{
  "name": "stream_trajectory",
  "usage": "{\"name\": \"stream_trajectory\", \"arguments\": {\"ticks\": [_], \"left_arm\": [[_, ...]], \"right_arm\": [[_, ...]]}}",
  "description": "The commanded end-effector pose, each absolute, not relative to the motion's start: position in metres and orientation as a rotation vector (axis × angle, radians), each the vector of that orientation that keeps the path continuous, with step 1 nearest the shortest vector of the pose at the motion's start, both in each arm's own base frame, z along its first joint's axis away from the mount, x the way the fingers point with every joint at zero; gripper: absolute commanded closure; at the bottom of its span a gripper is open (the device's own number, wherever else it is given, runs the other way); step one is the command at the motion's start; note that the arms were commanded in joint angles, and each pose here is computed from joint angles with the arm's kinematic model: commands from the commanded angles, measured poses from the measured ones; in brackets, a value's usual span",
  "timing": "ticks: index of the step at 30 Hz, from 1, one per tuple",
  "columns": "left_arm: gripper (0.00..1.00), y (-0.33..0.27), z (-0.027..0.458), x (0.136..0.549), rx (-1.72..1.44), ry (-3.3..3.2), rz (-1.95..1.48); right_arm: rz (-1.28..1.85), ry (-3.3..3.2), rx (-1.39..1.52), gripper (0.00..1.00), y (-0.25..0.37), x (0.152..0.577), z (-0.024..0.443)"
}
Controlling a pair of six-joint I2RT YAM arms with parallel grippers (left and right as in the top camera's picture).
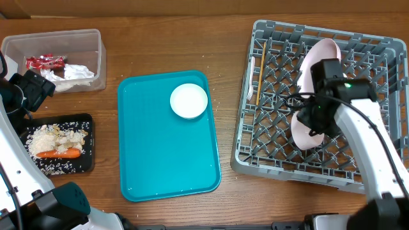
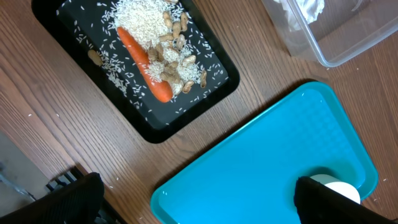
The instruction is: Sort waste into correct bins and load items into the dishwasher rack
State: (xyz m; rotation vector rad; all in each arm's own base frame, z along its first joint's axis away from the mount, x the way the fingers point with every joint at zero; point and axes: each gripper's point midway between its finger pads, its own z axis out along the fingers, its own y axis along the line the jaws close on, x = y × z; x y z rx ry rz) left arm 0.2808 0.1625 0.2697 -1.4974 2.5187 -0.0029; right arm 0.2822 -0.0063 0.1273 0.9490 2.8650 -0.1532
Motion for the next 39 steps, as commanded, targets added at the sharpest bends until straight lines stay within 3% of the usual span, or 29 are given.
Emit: {"name": "stream_trajectory", "arguments": {"ticks": [1,13,19,24,34,35,36,37,38,39], "left_arm": [[0.00,0.163,0.267,0.280,-1.513,2.521,0.006],[0.00,0.163,0.267,0.280,-1.514,2.521,0.006],[0.00,0.163,0.267,0.280,-1.514,2.521,0.006],[0.00,0.163,0.267,0.280,-1.513,2.521,0.006],[0.00,0.163,0.267,0.280,-1.513,2.521,0.006],[0.00,0.163,0.267,0.280,-1.514,2.521,0.006],[0.00,0.163,0.267,0.280,-1.513,2.521,0.006],[0.00,0.163,0.267,0.280,-1.514,2.521,0.006],[0.00,0.163,0.267,0.280,-1.514,2.521,0.006],[0.00,0.163,0.267,0.280,-1.514,2.521,0.006]], "right_arm": [[-0.061,2.928,0.903,0.96,0.010,0.283,0.121],[0.315,3.045,0.695,0.96,0.055,0.280,0.125],[0.528,2.981,0.650,0.96,0.076,0.280,0.149],[0.498,2.978,0.578,0.96,0.083,0.268,0.161],[0.494,3.100,0.251,0.96,0.141,0.233,0.122],[0.506,3.089,0.218,0.94,0.150,0.233,0.121],[0.514,3.079,0.196,0.83,0.156,0.233,0.121],[0.527,3.063,0.155,0.67,0.165,0.234,0.122],[0.538,3.052,0.127,0.45,0.171,0.235,0.122],[0.551,3.038,0.105,0.32,0.178,0.235,0.123]]}}
